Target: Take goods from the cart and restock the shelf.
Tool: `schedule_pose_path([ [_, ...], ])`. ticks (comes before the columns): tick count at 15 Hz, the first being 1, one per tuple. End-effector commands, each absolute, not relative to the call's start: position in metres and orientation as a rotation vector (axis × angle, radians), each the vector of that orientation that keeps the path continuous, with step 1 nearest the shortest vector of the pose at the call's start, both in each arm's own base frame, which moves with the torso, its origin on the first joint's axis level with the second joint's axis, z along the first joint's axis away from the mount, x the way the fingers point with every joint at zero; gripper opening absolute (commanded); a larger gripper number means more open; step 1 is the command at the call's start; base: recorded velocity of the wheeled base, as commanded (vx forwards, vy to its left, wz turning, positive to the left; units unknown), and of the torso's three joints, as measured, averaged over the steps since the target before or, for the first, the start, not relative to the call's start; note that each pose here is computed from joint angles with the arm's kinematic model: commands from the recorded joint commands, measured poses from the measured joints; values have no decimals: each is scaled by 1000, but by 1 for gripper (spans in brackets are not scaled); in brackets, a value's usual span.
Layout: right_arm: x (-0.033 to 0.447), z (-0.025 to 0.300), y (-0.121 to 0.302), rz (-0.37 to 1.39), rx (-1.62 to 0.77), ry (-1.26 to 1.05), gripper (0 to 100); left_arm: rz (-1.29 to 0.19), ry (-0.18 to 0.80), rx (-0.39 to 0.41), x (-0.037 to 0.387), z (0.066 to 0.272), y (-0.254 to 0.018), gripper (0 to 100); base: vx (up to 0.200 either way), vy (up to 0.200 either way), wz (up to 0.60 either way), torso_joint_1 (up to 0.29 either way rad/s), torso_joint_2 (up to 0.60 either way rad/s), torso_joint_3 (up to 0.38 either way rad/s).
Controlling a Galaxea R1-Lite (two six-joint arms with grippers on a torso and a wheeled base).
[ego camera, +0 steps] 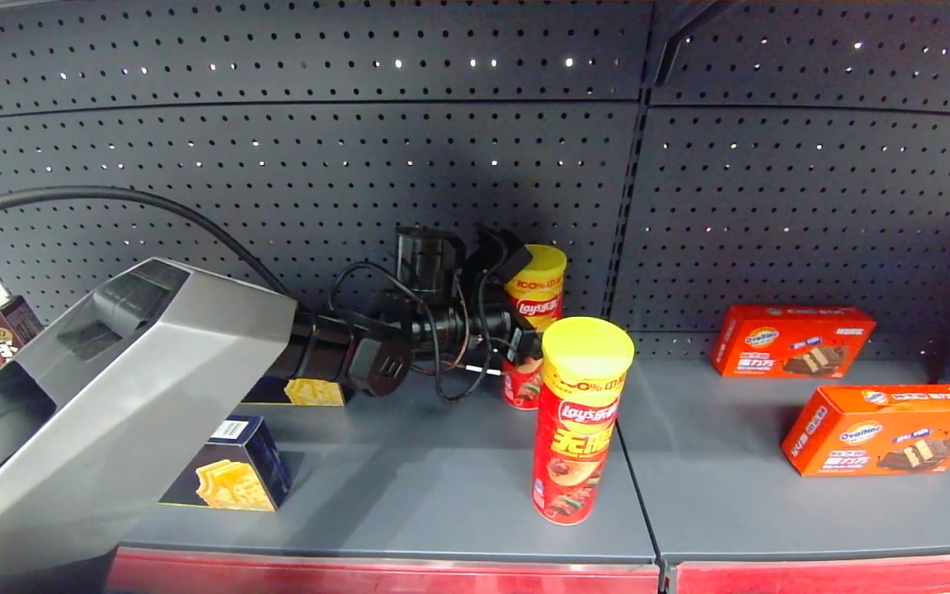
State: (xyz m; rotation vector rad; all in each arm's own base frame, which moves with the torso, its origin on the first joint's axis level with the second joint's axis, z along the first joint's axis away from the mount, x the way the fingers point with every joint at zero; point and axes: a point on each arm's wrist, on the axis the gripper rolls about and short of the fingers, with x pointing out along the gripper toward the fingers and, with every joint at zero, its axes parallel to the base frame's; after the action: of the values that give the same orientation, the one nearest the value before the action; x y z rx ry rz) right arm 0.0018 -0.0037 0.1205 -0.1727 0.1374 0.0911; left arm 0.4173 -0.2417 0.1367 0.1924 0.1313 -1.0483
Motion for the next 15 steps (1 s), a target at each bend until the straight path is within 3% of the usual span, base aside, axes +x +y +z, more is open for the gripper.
schedule_pose_path([
  [1, 1, 120, -4, 89, -172, 132, 100, -1052, 127, 193, 416, 138, -244, 100, 0, 0, 0, 0, 0, 0],
  [11, 1, 121, -4, 89, -171, 129, 100, -1050, 130, 196, 375, 169, -221, 100, 0, 0, 0, 0, 0, 0],
  [15, 1, 121, -4, 92, -172, 133, 100, -1008, 118, 194, 347, 181, -188, 100, 0, 0, 0, 0, 0, 0],
])
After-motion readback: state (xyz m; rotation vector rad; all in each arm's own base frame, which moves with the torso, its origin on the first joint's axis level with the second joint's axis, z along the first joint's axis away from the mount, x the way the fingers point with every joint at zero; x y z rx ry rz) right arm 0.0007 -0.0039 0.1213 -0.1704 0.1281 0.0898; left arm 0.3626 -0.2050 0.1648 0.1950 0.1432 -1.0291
